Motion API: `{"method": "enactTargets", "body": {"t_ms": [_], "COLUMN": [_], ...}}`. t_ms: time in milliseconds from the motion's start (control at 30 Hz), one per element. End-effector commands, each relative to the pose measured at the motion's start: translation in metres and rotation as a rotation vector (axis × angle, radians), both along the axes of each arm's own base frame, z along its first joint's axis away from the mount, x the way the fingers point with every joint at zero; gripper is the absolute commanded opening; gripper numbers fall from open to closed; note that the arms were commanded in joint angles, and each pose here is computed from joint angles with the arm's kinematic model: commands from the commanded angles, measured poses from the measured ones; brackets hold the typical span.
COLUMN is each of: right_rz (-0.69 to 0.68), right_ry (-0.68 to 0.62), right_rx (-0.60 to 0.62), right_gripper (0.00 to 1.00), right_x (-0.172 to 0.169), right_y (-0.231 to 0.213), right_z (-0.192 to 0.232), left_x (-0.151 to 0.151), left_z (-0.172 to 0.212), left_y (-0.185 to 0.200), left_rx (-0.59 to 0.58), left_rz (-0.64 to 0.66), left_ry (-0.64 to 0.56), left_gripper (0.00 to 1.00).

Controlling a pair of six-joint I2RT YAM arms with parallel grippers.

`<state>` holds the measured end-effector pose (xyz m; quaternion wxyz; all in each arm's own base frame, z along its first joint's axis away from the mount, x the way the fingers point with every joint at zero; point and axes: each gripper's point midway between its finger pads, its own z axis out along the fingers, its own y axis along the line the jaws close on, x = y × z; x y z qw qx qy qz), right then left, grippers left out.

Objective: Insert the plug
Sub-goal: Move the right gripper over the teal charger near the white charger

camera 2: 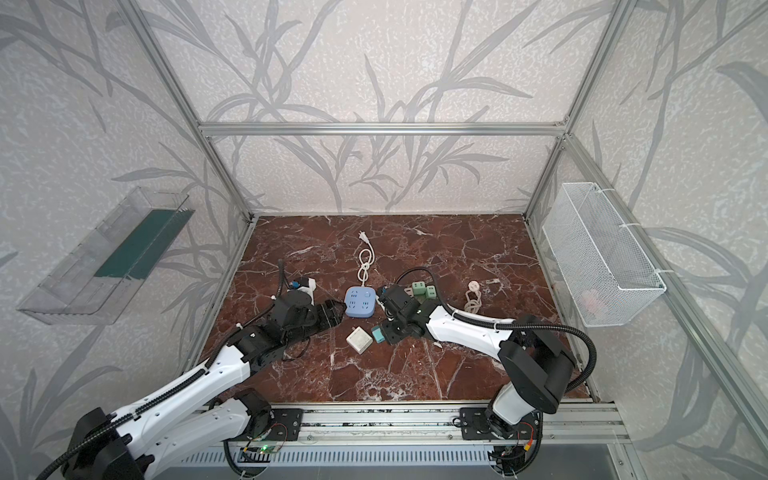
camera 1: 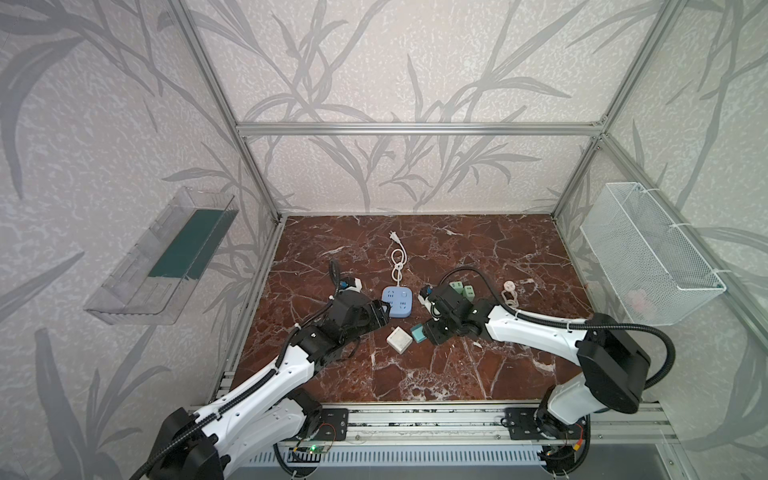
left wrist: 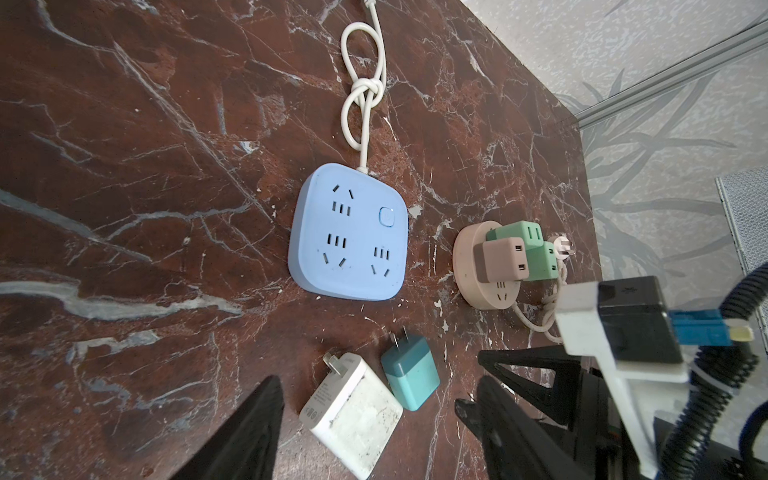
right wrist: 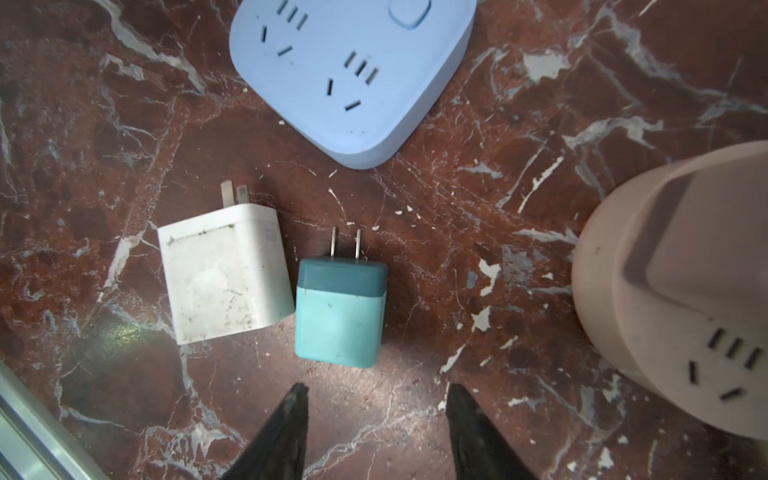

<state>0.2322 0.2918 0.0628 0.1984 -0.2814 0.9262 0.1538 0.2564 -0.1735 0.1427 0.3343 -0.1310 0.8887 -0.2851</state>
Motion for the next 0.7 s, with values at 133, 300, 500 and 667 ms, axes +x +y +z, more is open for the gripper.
{"method": "enactTargets", "body": {"t_ms": [133, 300, 500, 667], "right_rz": [0.045, 0.060, 0.079, 0.093], "right_ry": [0.016, 0.042, 0.039, 0.043], "right_rx": [0.004, -0.021, -0.018, -0.030], "right_gripper": [0.55, 0.56, 0.57, 0.57], "right_x": [-0.006, -0.009, -0.010, -0.007], "right_y": [0.010, 0.012, 0.018, 0.023], "right_z": [-0.009, -0.019, -0.018, -0.020], "left_x": [-0.001, 0.000, 0.000, 0.000], "left_z": [-0.002, 0.000, -0.001, -0.001], "left_y": [-0.001, -0.001, -0.001, -0.001], "left_rx": [-0.008, 0.003, 0.007, 0.009], "left_rz": [0.004, -0.002, -0.002, -0.002], "left_ry": [0.013, 0.013, 0.014, 0.014], "left_gripper": [0.72, 0.72, 0.72, 0.72]}}
